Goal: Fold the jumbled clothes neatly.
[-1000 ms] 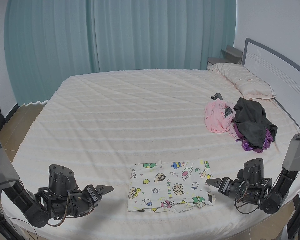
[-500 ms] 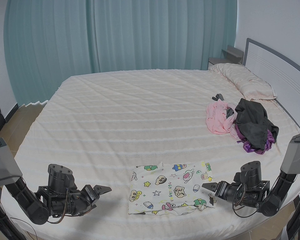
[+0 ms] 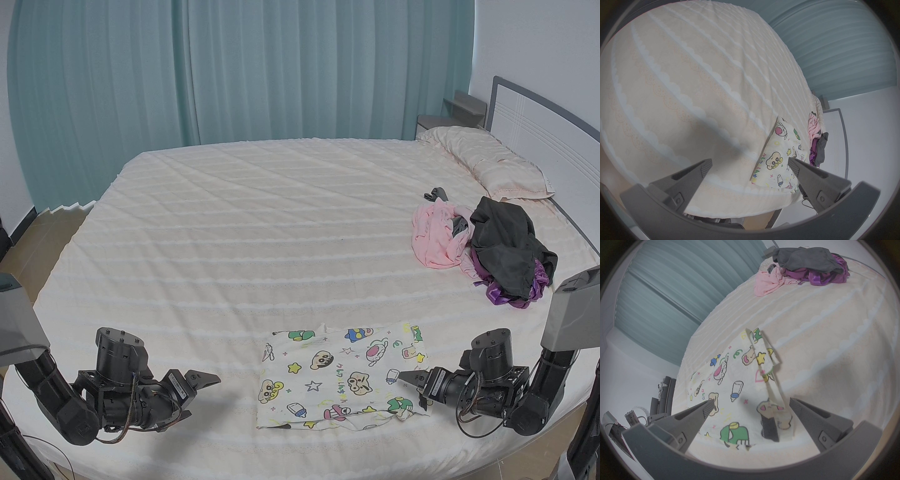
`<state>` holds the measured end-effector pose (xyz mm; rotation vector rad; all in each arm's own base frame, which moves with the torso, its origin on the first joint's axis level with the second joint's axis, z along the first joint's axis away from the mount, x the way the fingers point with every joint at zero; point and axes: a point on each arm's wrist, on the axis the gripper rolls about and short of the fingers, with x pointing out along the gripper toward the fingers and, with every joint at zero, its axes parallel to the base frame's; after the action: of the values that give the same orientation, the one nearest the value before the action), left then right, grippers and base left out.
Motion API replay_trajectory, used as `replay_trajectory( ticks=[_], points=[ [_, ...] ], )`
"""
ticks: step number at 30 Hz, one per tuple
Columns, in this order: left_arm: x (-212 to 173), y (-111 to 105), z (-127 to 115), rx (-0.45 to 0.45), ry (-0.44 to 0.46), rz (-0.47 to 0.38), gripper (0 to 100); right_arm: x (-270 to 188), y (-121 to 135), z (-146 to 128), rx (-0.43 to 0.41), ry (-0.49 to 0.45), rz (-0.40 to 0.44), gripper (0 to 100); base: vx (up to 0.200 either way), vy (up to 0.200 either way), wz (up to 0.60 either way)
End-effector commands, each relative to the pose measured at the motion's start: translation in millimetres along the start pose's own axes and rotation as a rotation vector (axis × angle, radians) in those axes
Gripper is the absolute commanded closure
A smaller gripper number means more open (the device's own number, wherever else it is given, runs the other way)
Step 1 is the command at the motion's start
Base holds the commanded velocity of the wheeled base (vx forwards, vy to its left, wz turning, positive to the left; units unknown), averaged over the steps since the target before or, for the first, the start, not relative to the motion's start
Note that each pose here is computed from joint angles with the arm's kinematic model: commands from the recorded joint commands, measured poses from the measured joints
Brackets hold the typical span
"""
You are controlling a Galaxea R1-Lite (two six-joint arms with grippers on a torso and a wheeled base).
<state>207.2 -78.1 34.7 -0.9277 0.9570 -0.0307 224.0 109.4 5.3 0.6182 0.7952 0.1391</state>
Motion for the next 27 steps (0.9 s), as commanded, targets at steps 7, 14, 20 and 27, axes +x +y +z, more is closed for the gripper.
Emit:
replay_trajectory(
  ticks=[7,14,20,27],
  points=[
    [3,4,3,-0.016,0.002,0.016,0,10,-8,-10,-0.01,0.022,-0.014,0,0.0,0.0,0.0],
    [5,5,4,-0.021,0.001,0.021,0,9,-10,-10,-0.01,0.025,-0.026,100,0.0,0.0,0.0],
    [8,8,5,-0.028,0.004,0.036,0,4,-14,-11,-0.008,0.021,-0.046,100,0.0,0.0,0.0],
    [14,8,6,-0.02,-0.017,0.004,0,-12,-16,1,-0.049,-0.016,-0.046,100,0.0,0.0,0.0]
  ],
)
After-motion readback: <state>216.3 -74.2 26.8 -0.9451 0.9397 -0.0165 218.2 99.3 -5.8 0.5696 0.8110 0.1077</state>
